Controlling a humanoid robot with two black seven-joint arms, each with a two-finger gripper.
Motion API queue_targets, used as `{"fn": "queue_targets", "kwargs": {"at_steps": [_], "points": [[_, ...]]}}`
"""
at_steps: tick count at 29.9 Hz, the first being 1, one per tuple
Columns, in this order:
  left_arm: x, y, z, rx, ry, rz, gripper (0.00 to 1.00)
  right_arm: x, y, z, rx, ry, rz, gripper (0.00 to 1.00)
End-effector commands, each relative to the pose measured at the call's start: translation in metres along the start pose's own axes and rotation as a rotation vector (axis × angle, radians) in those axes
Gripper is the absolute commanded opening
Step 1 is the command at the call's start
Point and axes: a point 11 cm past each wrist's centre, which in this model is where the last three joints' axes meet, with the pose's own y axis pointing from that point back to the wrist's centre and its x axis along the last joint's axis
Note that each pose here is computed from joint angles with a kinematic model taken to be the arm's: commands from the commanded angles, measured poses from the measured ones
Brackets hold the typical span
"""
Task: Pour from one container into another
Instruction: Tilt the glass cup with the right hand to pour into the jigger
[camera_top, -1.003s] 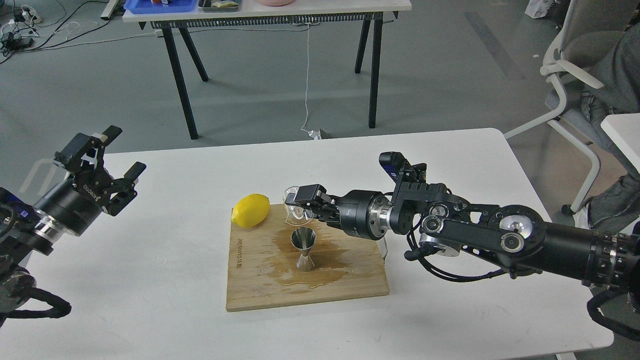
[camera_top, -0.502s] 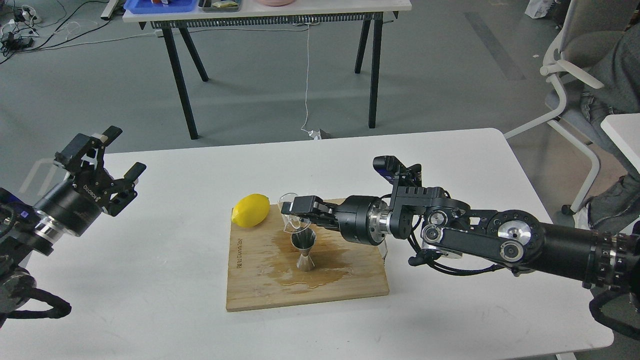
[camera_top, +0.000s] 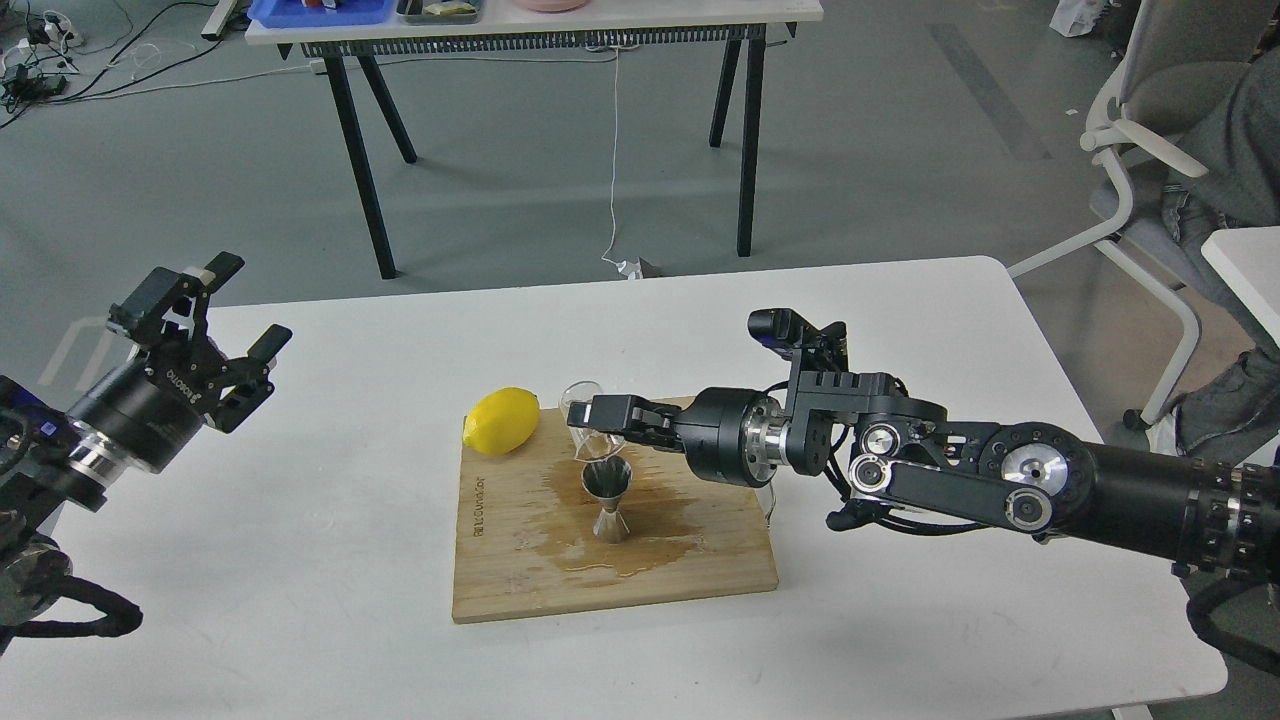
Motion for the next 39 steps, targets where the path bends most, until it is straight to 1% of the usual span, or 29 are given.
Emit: {"fn": "queue_targets", "kwargs": {"at_steps": [1, 21, 39], "points": [[0.0003, 0.0, -0.0001, 0.0, 0.0, 0.001, 0.99, -0.001, 0.0002, 0.0001, 0.007, 0.025, -0.002, 0.38], [0.0012, 0.001, -0.0006, 0.003, -0.001, 0.003, 0.99, 0.0013, 0.004, 0.0005, 0.038, 0.123, 0.004, 0.38], [0.0013, 0.001, -0.0005, 0.002, 0.0, 0.004, 0.99, 0.001, 0.0036, 0.001, 0.039, 0.128, 0.01, 0.38]]}}
